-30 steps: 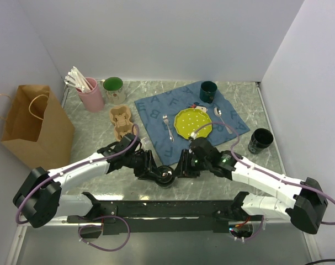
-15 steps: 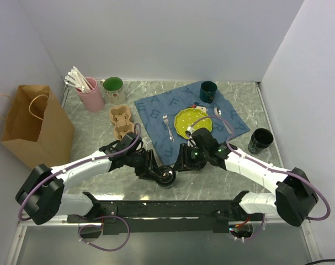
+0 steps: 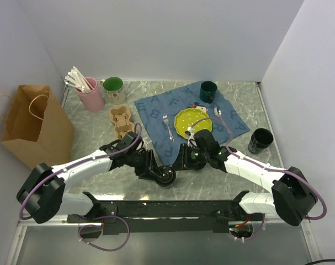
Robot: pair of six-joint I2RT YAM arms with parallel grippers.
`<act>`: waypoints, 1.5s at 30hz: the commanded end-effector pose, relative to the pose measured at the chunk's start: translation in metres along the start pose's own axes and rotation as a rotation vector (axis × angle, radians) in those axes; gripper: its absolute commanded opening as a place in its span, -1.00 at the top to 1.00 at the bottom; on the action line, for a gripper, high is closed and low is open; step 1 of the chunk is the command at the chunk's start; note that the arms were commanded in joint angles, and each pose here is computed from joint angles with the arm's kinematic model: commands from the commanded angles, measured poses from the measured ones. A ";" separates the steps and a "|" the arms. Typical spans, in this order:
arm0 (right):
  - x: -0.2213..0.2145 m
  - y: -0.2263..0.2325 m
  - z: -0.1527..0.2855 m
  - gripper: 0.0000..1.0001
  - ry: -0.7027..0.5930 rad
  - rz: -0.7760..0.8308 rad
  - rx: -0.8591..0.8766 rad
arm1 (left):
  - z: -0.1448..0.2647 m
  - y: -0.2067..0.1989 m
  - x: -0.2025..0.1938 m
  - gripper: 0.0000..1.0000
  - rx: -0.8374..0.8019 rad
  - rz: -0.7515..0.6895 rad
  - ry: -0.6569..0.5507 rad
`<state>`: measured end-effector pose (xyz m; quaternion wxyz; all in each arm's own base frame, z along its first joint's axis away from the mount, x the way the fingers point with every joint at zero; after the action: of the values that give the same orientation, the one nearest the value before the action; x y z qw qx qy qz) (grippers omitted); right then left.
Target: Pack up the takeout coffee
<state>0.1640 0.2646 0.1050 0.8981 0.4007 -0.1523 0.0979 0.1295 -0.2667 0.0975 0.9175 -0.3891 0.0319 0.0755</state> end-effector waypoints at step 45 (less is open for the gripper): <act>-0.020 0.002 0.013 0.16 -0.008 -0.035 0.043 | -0.005 0.104 -0.004 0.15 0.448 0.095 -0.056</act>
<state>0.1392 0.2471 0.1052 0.9004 0.4041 -0.1396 0.0807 0.1270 -0.2659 0.0980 0.9215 -0.3757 0.0488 0.0855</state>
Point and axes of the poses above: each gripper's point midway between its finger pads, its own z axis back along the fingers, its own y axis along the line the jaws close on, x = y × z, the point moved 1 cm from there along z, back along the fingers, and after that the axes turned 6 degrees about z, right-handed, at the moved point
